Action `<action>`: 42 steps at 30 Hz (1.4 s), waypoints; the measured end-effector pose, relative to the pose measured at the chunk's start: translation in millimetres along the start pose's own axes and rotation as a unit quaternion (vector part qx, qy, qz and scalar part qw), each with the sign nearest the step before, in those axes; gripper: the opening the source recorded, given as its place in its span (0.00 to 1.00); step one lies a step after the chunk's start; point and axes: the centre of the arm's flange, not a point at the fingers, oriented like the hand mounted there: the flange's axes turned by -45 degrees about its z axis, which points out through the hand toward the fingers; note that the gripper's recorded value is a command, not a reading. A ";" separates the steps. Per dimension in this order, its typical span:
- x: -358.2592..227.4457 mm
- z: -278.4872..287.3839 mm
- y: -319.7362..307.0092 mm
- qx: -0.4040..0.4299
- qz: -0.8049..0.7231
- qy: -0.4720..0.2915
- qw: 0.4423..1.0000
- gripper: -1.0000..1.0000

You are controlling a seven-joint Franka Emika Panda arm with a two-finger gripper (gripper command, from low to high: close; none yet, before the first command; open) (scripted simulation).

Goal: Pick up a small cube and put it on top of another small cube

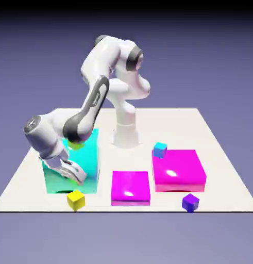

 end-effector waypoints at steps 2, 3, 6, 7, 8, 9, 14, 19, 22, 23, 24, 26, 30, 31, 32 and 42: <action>12.7 8.3 4.8 -0.004 0.014 -0.024 1.000 0.50; 18.6 12.6 6.9 -0.007 0.020 -0.037 0.999 0.50; 34.7 26.6 11.4 -0.017 0.036 -0.073 0.997 0.50; 39.5 31.6 12.4 -0.020 0.040 -0.085 0.995 0.50; 43.9 36.9 13.1 -0.024 0.045 -0.097 0.994 0.50; 48.1 42.5 13.5 -0.029 0.048 -0.109 0.992 0.50; 47.0 99.3 16.8 -0.028 0.048 -0.110 0.992 0.50; 48.4 71.9 14.4 -0.027 0.048 -0.110 0.992 0.00; 41.9 35.0 4.5 -0.019 0.042 -0.104 0.994 0.00; 38.8 40.2 -4.9 -0.020 0.041 -0.107 0.993 0.00; 35.3 44.9 -14.7 -0.021 0.039 -0.110 0.993 0.00; 27.2 53.3 -35.3 -0.023 0.033 -0.116 0.992 0.00; 6.4 65.8 -79.4 -0.030 0.019 -0.121 0.992 0.00; 0.2 68.1 -91.0 -0.033 0.015 -0.121 0.992 0.00; -6.5 69.9 -102.6 -0.035 0.010 -0.120 0.992 0.00; -96.3 70.8 -221.8 -0.057 -0.049 -0.091 0.993 0.00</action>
